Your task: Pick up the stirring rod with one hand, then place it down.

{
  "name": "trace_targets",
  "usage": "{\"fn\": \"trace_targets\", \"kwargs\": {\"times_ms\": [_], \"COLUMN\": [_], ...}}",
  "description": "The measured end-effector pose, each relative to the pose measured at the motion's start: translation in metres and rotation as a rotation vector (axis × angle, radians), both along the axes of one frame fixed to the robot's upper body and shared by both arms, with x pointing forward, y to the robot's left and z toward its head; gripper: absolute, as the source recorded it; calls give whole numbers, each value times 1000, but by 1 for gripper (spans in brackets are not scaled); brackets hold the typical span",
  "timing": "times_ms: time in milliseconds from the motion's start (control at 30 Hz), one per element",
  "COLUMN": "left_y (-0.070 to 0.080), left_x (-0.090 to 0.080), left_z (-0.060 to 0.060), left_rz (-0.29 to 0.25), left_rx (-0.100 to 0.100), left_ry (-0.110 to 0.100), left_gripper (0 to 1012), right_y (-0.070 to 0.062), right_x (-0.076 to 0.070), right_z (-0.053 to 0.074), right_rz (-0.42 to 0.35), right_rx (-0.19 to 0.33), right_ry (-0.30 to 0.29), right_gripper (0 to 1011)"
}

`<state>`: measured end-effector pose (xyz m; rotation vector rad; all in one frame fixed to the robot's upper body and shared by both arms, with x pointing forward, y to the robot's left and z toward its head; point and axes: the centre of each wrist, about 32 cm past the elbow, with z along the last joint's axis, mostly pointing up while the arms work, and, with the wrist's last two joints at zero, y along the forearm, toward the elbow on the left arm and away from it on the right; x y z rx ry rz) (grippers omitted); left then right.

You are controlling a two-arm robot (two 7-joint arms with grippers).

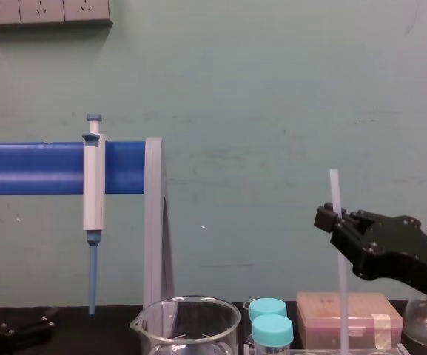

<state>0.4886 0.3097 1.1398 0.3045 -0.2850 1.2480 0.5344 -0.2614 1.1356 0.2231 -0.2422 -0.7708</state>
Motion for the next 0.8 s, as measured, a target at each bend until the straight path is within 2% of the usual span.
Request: {"fn": "trace_targets", "kwargs": {"times_ms": [800], "left_y": [0], "left_x": [0], "left_z": [0], "left_rz": [0], "left_rx": [0], "left_ry": [0], "left_gripper": [1000], "right_y": [0], "right_x": [-2], "right_z": [-22], "right_rz": [-23], "right_rx": [7], "right_ry": [63], "right_gripper": [72]}}
